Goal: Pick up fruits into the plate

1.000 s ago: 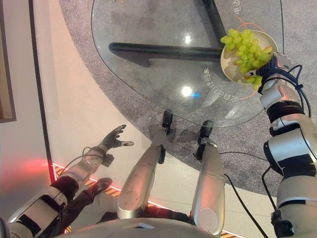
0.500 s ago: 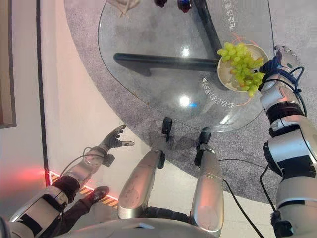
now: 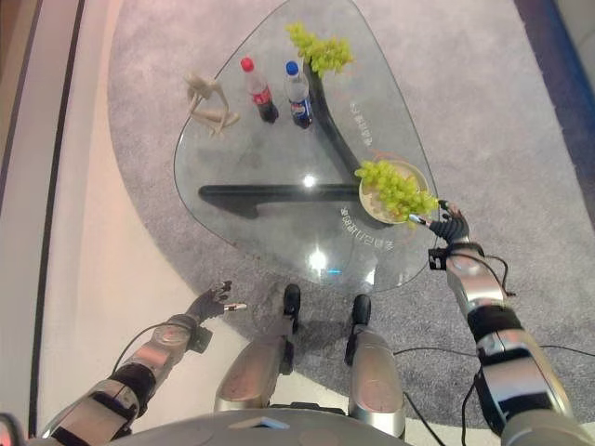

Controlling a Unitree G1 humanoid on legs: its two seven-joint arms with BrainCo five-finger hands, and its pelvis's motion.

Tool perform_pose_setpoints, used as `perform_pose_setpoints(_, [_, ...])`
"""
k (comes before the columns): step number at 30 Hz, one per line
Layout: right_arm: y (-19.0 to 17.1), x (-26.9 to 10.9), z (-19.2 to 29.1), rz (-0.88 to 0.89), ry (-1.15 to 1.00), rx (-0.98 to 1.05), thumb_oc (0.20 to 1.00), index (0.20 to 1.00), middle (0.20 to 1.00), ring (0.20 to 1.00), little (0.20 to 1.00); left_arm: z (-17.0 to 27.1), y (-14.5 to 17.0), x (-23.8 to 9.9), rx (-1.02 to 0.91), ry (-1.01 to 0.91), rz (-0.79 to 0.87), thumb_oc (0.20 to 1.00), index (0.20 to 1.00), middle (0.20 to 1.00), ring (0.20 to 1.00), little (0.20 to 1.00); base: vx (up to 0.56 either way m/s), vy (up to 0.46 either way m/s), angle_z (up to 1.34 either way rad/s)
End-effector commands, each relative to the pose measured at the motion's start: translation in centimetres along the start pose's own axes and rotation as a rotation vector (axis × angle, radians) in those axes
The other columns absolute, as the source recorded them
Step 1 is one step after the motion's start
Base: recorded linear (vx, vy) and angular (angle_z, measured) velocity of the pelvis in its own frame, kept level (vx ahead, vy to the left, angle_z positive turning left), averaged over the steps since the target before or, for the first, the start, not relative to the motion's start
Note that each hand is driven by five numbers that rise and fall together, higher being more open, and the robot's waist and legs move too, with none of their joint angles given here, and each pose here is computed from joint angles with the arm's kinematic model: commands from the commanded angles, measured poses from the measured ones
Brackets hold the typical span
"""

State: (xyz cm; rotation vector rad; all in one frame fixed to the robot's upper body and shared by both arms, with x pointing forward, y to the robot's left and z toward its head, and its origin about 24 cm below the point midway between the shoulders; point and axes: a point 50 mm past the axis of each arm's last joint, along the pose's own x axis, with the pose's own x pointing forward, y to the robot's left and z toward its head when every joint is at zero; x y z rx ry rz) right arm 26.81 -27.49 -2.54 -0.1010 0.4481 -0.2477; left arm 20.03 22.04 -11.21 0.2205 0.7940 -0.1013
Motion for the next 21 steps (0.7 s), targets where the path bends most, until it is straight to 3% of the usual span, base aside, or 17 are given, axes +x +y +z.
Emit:
perform_pose_setpoints(1, [2.2, -2.0, -5.4, 0.125, 0.107, 0.134, 1.0, 1.0, 1.0, 1.0, 1.0, -4.2, -0.5, -1.1, -0.064, 0.133, -0.03, 1.0, 1.0, 1.0, 1.0, 1.0, 0.22, 0.018, -0.01])
perform_pose_setpoints(10, [3.9, -8.1, -16.4, 0.146, 0.509, 0.32, 1.0, 1.0, 1.0, 1.0, 1.0, -9.6, -2.3, -3.2, -0.153, 0.358, -0.075, 1.0, 1.0, 1.0, 1.0, 1.0, 0.12, 0.044, -0.01])
perform_pose_setpoints(21, [3.9, -12.2, -20.9, 0.151, 0.777, 0.142, 1.0, 1.0, 1.0, 1.0, 1.0, -12.8, -3.8, -4.8, -0.217, 0.548, -0.054, 1.0, 1.0, 1.0, 1.0, 1.0, 0.03, 0.035, -0.11])
